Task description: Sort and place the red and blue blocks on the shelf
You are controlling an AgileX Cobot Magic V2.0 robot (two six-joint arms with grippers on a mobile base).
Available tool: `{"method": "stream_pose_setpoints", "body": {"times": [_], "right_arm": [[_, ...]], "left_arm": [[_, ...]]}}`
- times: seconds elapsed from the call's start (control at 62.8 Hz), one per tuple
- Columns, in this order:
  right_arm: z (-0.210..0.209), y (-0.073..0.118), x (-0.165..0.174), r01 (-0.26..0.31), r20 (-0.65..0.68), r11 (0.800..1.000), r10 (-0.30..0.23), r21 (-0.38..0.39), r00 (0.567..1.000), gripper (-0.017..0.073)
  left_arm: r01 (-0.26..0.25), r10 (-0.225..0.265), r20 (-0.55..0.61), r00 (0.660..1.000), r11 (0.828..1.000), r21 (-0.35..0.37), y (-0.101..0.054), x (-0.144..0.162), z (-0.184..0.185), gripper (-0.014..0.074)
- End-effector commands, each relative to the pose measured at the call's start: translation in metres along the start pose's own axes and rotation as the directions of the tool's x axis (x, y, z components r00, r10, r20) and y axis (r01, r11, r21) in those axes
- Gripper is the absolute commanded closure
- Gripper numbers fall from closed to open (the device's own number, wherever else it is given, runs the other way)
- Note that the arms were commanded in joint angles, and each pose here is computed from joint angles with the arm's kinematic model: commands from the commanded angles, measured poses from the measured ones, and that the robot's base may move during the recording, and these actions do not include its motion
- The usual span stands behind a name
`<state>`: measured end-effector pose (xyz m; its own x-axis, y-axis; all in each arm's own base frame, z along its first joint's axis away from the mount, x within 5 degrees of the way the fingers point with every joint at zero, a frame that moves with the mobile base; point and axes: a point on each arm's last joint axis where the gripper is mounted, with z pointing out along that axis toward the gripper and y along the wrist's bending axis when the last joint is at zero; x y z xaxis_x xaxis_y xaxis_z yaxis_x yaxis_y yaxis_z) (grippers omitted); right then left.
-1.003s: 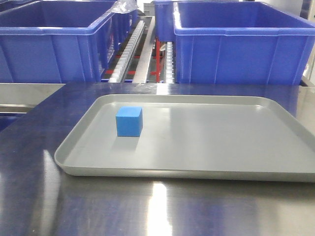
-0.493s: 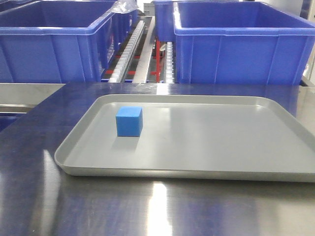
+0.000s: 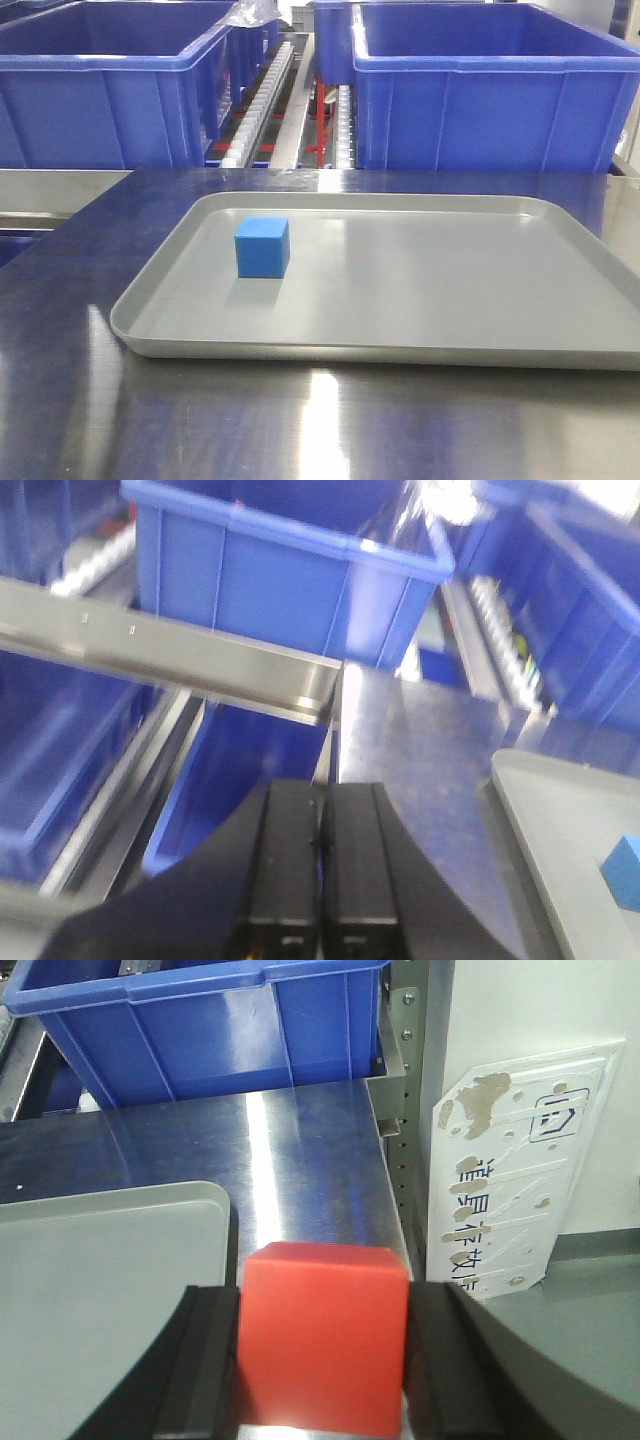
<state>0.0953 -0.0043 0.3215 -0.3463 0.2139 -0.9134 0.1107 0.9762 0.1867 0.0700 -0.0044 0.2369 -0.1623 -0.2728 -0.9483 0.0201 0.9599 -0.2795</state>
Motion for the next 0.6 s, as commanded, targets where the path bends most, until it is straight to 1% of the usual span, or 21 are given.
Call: {"method": "stream_pose_setpoints", "body": {"times": [0.0, 0.08, 0.143, 0.271, 0.382, 0.462, 0.589], "right_arm": [[-0.004, 0.001, -0.015, 0.016, 0.103, 1.000, -0.016, 0.000, 0.995, 0.0503], [-0.004, 0.001, -0.015, 0.016, 0.103, 1.000, -0.016, 0.000, 0.995, 0.0503], [-0.004, 0.001, -0.015, 0.016, 0.103, 1.000, -0.016, 0.000, 0.995, 0.0503], [-0.004, 0.001, -0.015, 0.016, 0.103, 1.000, -0.016, 0.000, 0.995, 0.0503], [-0.004, 0.001, -0.015, 0.016, 0.103, 1.000, -0.016, 0.000, 0.995, 0.0503], [-0.004, 0.001, -0.015, 0.016, 0.103, 1.000, -0.016, 0.000, 0.995, 0.0503], [-0.004, 0.001, -0.015, 0.016, 0.103, 1.000, -0.016, 0.000, 0.995, 0.0503]], "left_arm": [[0.002, -0.002, 0.009, 1.000, 1.000, 0.003, -0.012, -0.040, 0.008, 0.0470], [-0.021, 0.019, -0.056, 0.998, 1.000, -0.024, -0.017, -0.058, 0.019, 0.0470], [-0.035, 0.032, -0.080, 0.996, 0.999, -0.035, -0.021, -0.074, 0.028, 0.0470], [-0.037, 0.031, -0.117, 0.993, 0.998, -0.046, -0.026, -0.091, 0.044, 0.0470], [-0.043, 0.037, -0.123, 0.992, 0.998, -0.048, -0.027, -0.095, 0.050, 0.0470], [-0.064, 0.056, -0.131, 0.990, 0.997, -0.054, -0.026, -0.094, 0.052, 0.0470], [-0.066, 0.059, -0.124, 0.991, 0.997, -0.051, -0.026, -0.095, 0.054, 0.0470]]}}
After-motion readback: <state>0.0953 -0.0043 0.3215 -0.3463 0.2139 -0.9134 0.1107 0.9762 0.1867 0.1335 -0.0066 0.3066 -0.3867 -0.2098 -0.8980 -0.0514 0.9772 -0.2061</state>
